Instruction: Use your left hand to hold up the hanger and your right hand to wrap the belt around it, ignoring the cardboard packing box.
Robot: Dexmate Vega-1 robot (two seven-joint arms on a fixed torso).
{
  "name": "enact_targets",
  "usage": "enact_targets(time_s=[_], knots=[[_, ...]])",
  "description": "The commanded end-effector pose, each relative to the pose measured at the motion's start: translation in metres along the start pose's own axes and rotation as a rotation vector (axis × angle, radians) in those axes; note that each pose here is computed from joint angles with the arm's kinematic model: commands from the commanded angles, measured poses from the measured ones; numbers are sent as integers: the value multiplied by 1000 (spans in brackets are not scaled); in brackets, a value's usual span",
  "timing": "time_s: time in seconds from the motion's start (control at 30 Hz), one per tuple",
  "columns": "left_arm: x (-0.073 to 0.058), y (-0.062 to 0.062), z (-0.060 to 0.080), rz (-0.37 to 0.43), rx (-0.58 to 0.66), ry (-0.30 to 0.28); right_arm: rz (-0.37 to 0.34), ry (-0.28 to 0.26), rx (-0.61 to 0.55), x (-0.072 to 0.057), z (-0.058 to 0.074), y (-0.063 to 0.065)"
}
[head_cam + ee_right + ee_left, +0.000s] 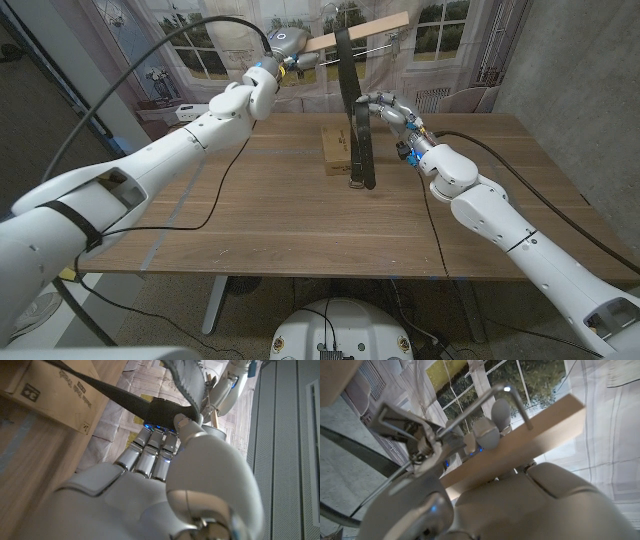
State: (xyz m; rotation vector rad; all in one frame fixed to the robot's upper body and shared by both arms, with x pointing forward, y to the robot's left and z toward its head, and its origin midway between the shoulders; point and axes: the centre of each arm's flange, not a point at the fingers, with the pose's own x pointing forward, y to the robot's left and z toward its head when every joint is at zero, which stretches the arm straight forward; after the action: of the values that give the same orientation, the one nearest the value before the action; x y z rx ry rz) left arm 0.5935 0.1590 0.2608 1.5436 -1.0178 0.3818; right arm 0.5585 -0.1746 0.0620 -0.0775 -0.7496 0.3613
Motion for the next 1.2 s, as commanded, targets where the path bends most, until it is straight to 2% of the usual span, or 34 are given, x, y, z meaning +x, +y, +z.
enact_targets(time_s=[0.03, 0.2, 0.3, 0.43, 0.67, 0.9, 1.07, 1.2], knots=[[-4, 22, 13, -157, 311, -146, -81, 34, 70, 4, -74, -16], [-17, 26, 29, -92, 498, -212, -95, 28, 81, 7, -85, -26], [-26, 28, 36, -59, 563, -251, -113, 33, 77, 7, -91, -34], [-32, 30, 41, -37, 591, -282, -153, 48, 53, 4, -94, -46], [-39, 36, 45, 36, 556, -306, -227, 77, -50, 1, -90, -71], [-52, 43, 40, 137, 451, -303, -296, 113, -157, 0, -84, -93], [-61, 44, 35, 145, 388, -297, -341, 141, -204, 3, -82, -109], [-68, 46, 33, 149, 371, -293, -378, 155, -241, 7, -75, -122]])
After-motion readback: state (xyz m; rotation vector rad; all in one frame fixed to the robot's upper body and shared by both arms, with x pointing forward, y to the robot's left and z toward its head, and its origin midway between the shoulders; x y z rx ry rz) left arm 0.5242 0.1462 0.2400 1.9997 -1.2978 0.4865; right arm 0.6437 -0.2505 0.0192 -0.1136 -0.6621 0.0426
